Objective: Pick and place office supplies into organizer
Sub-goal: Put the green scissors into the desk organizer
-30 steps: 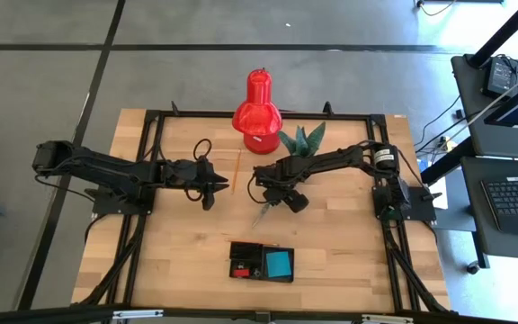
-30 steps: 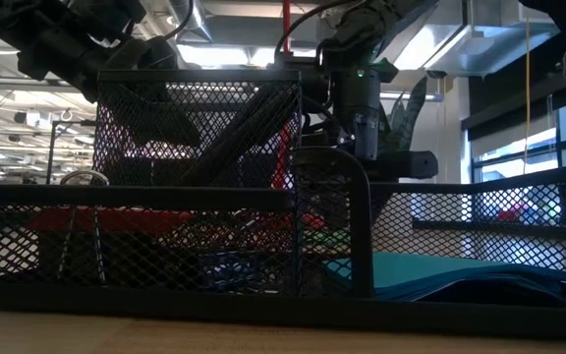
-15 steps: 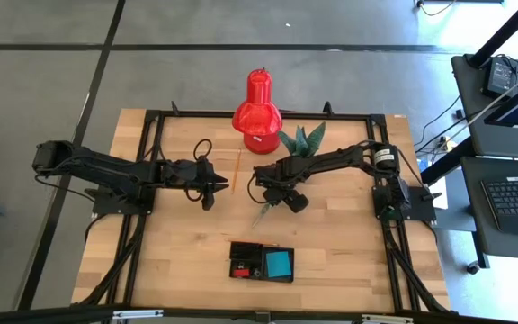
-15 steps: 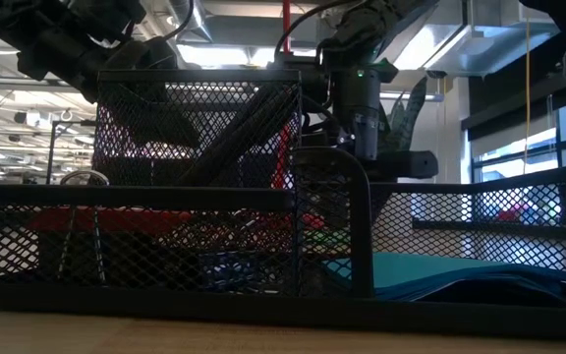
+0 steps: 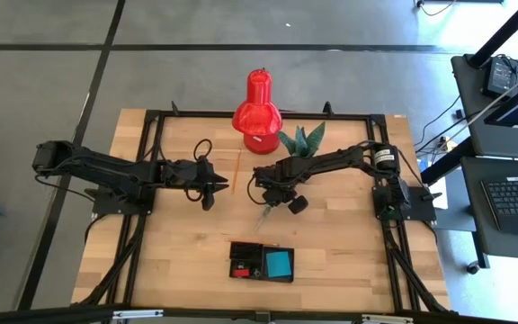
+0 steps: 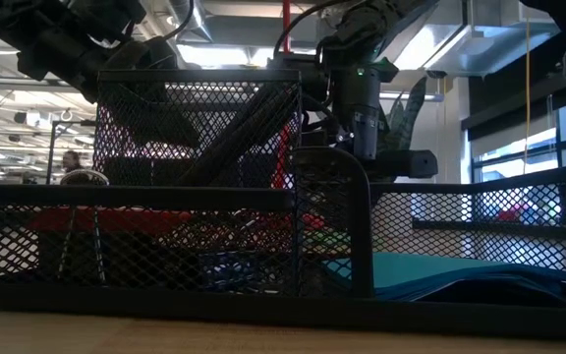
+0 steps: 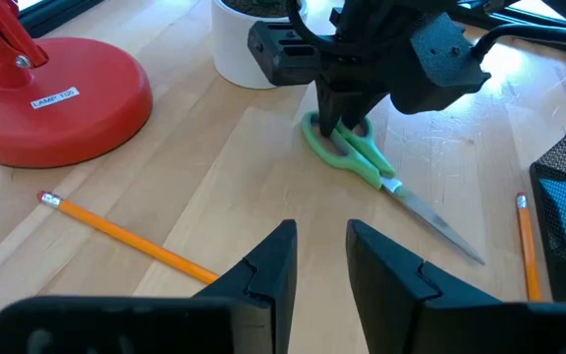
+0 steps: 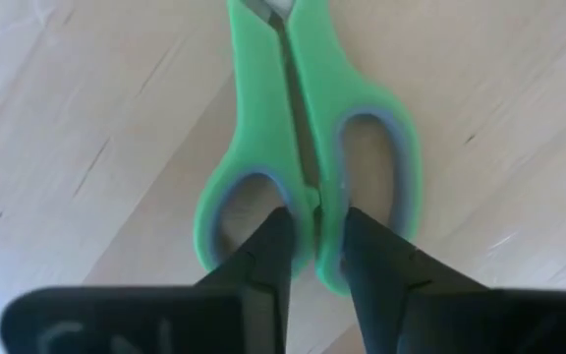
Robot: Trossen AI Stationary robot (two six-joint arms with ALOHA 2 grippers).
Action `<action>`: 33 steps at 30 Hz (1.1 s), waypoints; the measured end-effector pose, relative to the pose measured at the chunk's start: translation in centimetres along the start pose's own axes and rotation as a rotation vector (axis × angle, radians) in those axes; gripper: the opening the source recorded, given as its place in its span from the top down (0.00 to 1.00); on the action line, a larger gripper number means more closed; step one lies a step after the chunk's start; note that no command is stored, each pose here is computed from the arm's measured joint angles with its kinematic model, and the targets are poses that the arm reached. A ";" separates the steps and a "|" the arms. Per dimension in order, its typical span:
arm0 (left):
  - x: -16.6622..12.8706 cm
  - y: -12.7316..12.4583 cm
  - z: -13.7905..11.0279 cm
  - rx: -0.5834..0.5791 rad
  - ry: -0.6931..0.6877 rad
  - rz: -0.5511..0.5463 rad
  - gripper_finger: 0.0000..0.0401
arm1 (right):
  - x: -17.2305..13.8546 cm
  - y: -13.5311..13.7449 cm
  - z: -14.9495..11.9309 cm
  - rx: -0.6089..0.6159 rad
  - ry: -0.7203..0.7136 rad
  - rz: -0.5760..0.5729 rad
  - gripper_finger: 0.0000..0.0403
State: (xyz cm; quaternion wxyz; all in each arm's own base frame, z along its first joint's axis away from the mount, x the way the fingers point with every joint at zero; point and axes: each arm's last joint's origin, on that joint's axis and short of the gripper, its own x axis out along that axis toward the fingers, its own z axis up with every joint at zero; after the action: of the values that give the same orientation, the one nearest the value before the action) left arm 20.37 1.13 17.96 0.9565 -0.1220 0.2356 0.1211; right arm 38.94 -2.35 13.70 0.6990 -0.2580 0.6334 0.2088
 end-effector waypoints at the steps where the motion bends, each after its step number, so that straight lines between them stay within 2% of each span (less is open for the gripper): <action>1: 0.0 0.0 0.0 0.000 0.000 0.000 0.78 | 0.0 0.0 0.0 0.000 -0.001 -0.001 0.81; 11: 0.0 0.0 0.0 -0.001 0.000 0.000 0.78 | 0.0 0.5 0.5 -0.016 0.011 -0.012 0.81; 17: 0.0 0.0 0.0 -0.003 0.000 0.000 0.78 | -0.1 1.4 1.2 -0.032 0.078 -0.079 0.81; 33: 0.0 0.0 0.0 -0.037 -0.001 0.000 0.78 | -0.1 3.0 2.0 -0.062 0.165 -0.157 0.81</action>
State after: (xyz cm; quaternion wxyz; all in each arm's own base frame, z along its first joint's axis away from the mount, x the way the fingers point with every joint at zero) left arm 20.38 1.13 17.96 0.9541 -0.1398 0.2331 0.1255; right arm 38.67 1.24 13.66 0.6503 -0.3447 0.6600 0.1509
